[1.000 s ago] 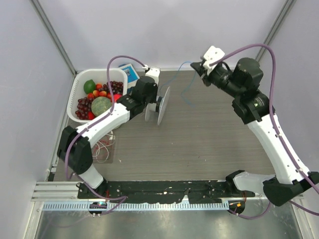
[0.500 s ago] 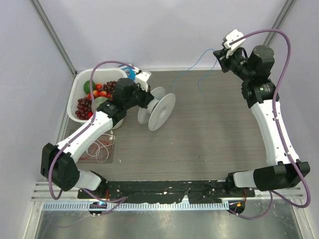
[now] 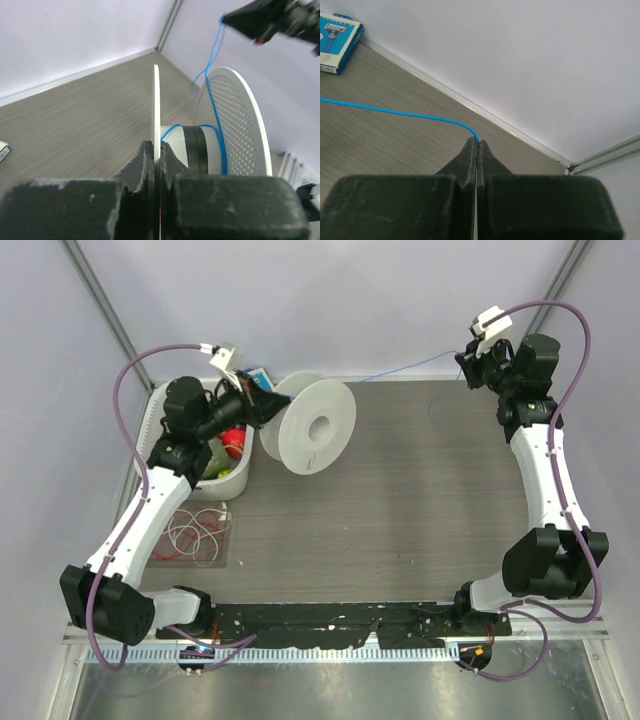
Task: Wrap the cables
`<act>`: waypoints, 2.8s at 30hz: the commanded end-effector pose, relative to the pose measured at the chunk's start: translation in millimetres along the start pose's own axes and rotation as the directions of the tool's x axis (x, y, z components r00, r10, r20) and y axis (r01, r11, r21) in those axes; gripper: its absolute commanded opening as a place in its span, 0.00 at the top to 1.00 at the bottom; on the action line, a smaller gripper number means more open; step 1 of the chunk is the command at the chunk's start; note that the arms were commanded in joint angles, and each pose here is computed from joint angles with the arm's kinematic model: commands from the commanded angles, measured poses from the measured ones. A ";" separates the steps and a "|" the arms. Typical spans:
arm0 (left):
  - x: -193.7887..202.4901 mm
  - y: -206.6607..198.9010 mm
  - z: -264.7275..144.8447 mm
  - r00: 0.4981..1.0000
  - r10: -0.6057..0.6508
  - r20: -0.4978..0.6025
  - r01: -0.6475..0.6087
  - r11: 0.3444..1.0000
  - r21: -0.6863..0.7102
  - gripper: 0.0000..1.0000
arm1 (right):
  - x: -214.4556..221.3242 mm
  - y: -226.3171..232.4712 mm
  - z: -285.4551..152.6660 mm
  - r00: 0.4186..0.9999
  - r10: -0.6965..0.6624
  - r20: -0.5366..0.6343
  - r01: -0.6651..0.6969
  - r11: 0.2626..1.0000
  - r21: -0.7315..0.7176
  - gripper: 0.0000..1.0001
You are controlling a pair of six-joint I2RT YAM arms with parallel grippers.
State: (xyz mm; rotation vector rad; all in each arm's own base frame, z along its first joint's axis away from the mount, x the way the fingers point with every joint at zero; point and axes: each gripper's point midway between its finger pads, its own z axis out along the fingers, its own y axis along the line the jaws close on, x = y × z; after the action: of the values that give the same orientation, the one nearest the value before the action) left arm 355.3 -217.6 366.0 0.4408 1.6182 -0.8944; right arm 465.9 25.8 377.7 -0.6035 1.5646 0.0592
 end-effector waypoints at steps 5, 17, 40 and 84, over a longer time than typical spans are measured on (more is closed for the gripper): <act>-125.8 -42.5 -28.3 0.949 -0.124 0.289 0.076 0.982 0.174 1.00 | 18.4 -17.9 1.3 1.000 -0.026 0.002 0.026 0.999 0.030 0.99; -195.0 12.1 -30.2 0.774 -0.348 0.529 0.405 0.914 0.010 1.00 | 80.3 46.5 -14.6 0.992 0.037 -0.117 -0.053 0.989 -0.137 0.99; -154.1 63.3 29.0 0.861 -0.153 0.484 0.439 0.705 -0.557 1.00 | 25.3 292.3 -66.3 0.966 -0.259 0.019 0.220 0.776 -0.591 0.99; 28.2 -73.5 77.0 0.956 0.243 -0.163 -0.242 0.970 0.027 1.00 | -104.4 213.8 -45.3 0.652 -0.691 0.311 0.756 0.567 -0.327 0.99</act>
State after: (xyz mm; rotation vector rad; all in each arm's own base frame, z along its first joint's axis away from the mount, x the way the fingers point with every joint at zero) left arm 376.3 -310.4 308.1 0.5286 1.9004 -0.5662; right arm 334.4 226.9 385.8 -1.5582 1.1171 -0.1483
